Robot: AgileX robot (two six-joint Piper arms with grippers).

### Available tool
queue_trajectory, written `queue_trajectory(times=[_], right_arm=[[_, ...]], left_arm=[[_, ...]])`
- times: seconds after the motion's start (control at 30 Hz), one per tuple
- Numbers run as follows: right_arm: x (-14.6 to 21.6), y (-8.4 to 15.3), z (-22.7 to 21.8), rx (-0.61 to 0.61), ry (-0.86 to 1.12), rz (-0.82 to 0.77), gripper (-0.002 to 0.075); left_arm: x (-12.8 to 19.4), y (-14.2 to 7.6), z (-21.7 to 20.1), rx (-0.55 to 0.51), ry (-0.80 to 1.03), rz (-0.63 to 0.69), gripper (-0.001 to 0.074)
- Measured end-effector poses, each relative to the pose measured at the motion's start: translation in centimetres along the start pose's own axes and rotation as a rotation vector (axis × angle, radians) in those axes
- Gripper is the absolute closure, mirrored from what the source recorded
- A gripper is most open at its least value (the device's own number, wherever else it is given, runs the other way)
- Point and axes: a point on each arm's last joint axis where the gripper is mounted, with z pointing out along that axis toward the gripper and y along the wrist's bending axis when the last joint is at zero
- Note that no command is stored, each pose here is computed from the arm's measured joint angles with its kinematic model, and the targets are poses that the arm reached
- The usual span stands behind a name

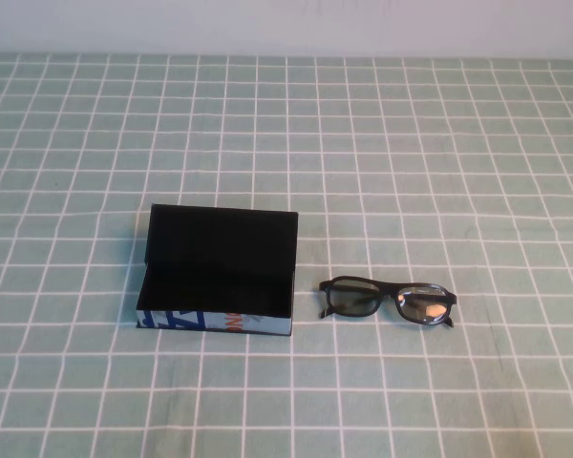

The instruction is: Return glasses to glasses case

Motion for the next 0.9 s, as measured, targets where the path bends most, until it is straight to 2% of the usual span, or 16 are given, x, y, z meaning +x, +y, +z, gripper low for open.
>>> queue_trajectory(times=[0.6, 0.9], right_arm=[[0.00, 0.00, 0.00, 0.000, 0.000, 0.000, 0.0737], [0.00, 0.00, 0.00, 0.000, 0.000, 0.000, 0.0737]], left_arm=[[0.00, 0.00, 0.00, 0.000, 0.000, 0.000, 0.0733], [-0.02, 0.16, 0.00, -0.017, -0.002, 0.045, 0.0733]])
